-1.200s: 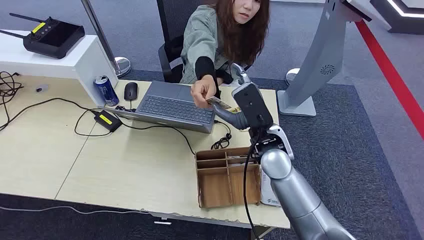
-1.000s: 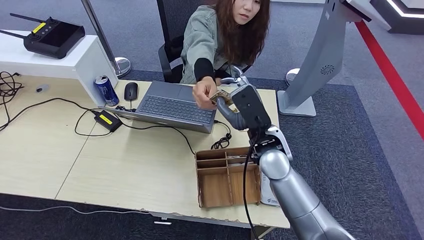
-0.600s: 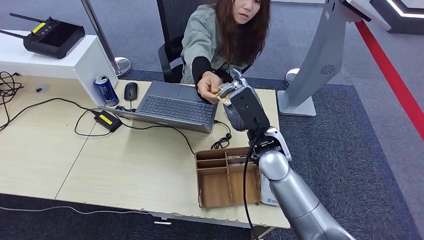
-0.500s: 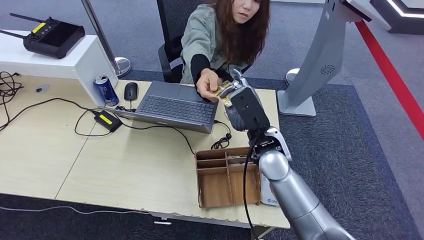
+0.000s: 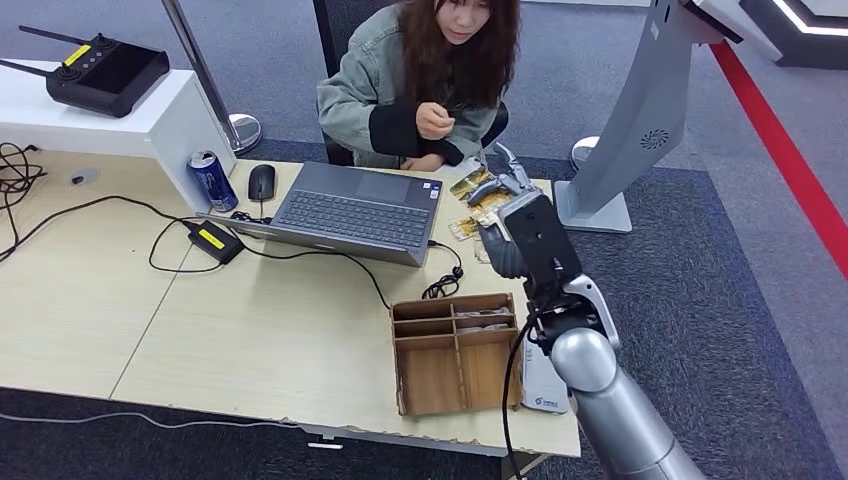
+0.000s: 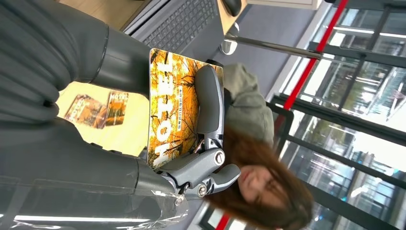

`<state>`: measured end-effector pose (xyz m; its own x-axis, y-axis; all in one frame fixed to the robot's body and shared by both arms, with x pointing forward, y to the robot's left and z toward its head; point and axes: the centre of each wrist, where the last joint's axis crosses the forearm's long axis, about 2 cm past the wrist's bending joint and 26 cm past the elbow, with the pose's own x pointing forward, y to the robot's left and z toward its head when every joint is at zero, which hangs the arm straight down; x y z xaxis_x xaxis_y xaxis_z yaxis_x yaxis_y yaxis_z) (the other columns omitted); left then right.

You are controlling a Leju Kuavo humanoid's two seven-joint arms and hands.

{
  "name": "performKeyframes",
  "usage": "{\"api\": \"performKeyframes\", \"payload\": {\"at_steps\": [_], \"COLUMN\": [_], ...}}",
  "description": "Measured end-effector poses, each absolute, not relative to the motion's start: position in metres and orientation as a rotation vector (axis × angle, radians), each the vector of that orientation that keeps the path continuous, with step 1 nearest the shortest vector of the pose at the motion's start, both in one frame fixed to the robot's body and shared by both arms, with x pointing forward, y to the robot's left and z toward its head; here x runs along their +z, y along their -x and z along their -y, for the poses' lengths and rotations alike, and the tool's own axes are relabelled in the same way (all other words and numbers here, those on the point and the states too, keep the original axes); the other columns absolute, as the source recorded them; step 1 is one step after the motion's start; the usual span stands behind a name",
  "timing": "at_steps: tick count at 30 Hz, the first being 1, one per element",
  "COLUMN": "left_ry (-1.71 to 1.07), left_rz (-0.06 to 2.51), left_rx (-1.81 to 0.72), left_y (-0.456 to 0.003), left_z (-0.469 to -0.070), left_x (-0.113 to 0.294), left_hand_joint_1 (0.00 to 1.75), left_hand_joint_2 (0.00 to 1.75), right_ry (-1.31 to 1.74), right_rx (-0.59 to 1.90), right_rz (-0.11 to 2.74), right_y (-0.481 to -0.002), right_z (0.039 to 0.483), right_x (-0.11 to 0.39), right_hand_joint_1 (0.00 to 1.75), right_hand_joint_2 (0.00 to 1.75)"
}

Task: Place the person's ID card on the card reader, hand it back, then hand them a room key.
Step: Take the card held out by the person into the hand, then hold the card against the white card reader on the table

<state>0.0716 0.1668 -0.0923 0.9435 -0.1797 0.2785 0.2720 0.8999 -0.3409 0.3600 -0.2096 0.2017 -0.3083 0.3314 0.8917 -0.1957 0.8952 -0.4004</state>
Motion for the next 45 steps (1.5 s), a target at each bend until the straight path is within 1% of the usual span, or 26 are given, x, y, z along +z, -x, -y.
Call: {"api": "performKeyframes", "payload": {"at_steps": [6,11,15,24,35,45], "left_ry": [0.388,0.383,0.376,0.372,0.372,0.36], "left_rz": [0.254,0.258,0.258,0.264,0.274,0.27], "left_rx": [-0.204,-0.173,-0.154,-0.129,-0.109,-0.112], "left_y": [-0.071,-0.071,-0.071,-0.072,-0.073,-0.073], "left_z": [-0.167,-0.167,-0.168,-0.168,-0.168,-0.167], "left_x": [-0.092,-0.093,-0.093,-0.092,-0.092,-0.092], "left_hand_joint_1": [0.0,0.0,0.0,0.0,0.0,0.0], "left_hand_joint_2": [0.0,0.0,0.0,0.0,0.0,0.0], "right_ry": [0.178,0.201,0.178,0.135,0.145,0.189], "right_rx": [0.505,0.469,0.423,0.361,0.305,0.22], "right_rz": [1.819,1.778,1.75,1.692,1.599,1.541], "right_y": [-0.33,-0.305,-0.288,-0.264,-0.251,-0.242], "right_z": [0.246,0.273,0.284,0.283,0.282,0.293], "right_x": [0.194,0.169,0.147,0.111,0.078,0.057], "right_hand_joint_1": [1.75,1.75,1.75,1.75,1.75,1.75], "right_hand_joint_2": [1.75,1.75,1.75,1.75,1.75,1.75]}}
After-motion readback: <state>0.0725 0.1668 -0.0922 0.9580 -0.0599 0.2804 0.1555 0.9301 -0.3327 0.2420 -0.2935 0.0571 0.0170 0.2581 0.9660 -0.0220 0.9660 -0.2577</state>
